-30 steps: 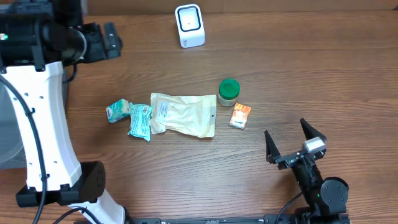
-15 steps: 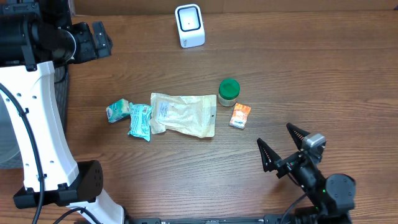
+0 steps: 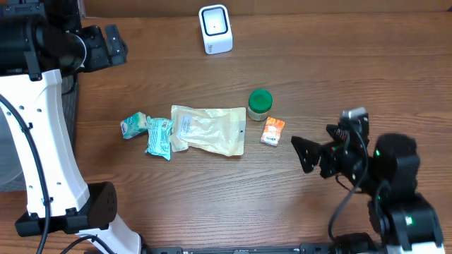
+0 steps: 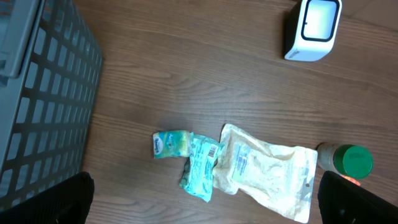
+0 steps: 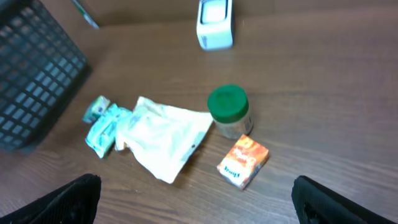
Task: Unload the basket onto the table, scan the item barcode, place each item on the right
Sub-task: 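Move the right gripper toward the orange tissue pack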
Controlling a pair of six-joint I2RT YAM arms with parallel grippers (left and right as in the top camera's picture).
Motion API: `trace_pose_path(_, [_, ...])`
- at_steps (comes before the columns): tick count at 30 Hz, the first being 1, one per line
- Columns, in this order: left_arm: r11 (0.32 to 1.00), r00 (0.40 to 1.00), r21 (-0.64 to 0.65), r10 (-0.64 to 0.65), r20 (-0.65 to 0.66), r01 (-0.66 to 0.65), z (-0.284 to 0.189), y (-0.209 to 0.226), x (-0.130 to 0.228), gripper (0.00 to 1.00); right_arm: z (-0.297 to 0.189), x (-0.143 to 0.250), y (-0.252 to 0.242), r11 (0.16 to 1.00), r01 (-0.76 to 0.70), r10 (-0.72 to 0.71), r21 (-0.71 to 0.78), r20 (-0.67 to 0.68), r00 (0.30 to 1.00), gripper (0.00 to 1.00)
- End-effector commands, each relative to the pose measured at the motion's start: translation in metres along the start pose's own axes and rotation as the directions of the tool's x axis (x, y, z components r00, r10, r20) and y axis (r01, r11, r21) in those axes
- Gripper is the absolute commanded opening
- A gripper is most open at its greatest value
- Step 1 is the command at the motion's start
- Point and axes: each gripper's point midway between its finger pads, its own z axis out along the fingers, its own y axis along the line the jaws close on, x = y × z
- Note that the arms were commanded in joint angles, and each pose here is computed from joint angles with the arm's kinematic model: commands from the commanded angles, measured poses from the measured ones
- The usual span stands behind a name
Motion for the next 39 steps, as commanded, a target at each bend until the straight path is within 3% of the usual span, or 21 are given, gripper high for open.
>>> trace_pose_path(1, [1.000,1.000,-0.005,0.020,0.006,-0.020,-0.001,0.001,-0.001,0.99,0.017,0.006,-0.001,0.999,-0.036,0.033,-0.034,-0.080,0.996,1.00])
trace_pose_path(5, [1.000,1.000,-0.005,0.020,0.006,-0.020,-0.001,0.001,-0.001,1.00,0.044,0.025,0.002,0.986,-0.117,0.091,-0.117,-0.207,0.974,1.00])
trace_pose_path(8, [1.000,1.000,-0.005,0.020,0.006,-0.020,-0.001,0.001,-0.001,1.00,0.067,0.037,-0.008,0.973,-0.209,0.174,-0.098,-0.281,0.944,0.97])
trace_pose_path(15, [1.000,1.000,-0.005,0.020,0.006,-0.020,-0.001,0.001,-0.001,0.99,0.113,0.076,-0.047,0.856,-0.495,0.510,0.147,-0.386,0.768,0.46])
trace_pose_path(21, [1.000,1.000,-0.005,0.020,0.006,-0.020,-0.001,0.001,-0.001,1.00,0.134,0.104,-0.073,0.772,-0.557,0.636,0.306,-0.381,0.671,0.44])
trace_pose_path(39, [1.000,1.000,-0.005,0.020,0.006,-0.020,-0.001,0.001,-0.001,1.00,0.165,0.129,-0.094,0.742,-0.565,0.670,0.359,-0.384,0.635,0.39])
